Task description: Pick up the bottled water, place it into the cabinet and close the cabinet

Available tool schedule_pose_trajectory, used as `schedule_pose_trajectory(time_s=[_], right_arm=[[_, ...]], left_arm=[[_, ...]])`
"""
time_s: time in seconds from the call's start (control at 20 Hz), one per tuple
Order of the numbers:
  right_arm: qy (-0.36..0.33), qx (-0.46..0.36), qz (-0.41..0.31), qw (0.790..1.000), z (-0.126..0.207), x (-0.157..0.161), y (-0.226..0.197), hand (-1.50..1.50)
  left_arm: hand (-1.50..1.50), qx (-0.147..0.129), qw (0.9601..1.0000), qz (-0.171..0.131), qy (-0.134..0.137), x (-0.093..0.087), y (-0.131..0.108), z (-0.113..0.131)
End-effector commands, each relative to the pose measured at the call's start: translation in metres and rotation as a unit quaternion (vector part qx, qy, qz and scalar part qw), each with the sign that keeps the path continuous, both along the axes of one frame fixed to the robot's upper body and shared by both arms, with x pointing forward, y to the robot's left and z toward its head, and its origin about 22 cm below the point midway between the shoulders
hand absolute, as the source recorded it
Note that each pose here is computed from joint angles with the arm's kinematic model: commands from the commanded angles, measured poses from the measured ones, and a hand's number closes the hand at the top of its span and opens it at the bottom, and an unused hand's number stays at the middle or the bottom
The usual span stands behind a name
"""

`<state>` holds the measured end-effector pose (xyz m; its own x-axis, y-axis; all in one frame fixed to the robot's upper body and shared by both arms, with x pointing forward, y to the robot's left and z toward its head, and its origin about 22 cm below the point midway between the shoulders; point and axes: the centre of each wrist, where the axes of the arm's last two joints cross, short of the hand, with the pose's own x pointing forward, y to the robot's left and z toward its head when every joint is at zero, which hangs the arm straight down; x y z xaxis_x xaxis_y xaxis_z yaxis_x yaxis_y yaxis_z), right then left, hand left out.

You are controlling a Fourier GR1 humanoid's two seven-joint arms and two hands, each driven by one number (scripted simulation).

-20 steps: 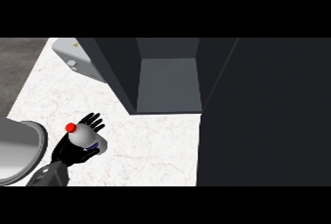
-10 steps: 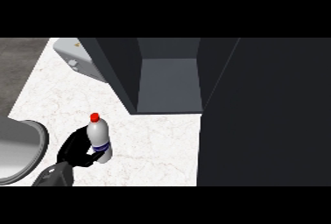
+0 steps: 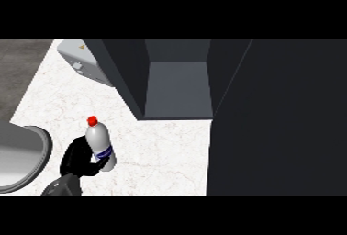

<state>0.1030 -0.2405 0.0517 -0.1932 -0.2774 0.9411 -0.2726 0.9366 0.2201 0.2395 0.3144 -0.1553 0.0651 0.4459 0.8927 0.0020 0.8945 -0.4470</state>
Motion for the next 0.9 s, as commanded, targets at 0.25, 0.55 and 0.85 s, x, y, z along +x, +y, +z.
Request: schedule_pose_trajectory(time_s=[0.25,0.55,0.85], right_arm=[[0.005,-0.004,0.005,1.000,0.003,-0.002,0.003,-1.50],[0.002,0.002,-0.005,1.000,-0.005,-0.007,-0.001,-1.50],[0.003,0.001,0.012,1.000,-0.007,-0.007,0.009,-1.50]], left_arm=[[1.50,-0.067,0.9958,0.029,-0.054,-0.007,-0.003,-0.001],[1.50,-0.066,0.9962,0.001,-0.056,-0.001,-0.004,0.018],[1.50,-0.044,0.9979,-0.023,-0.042,0.009,-0.021,0.046]])
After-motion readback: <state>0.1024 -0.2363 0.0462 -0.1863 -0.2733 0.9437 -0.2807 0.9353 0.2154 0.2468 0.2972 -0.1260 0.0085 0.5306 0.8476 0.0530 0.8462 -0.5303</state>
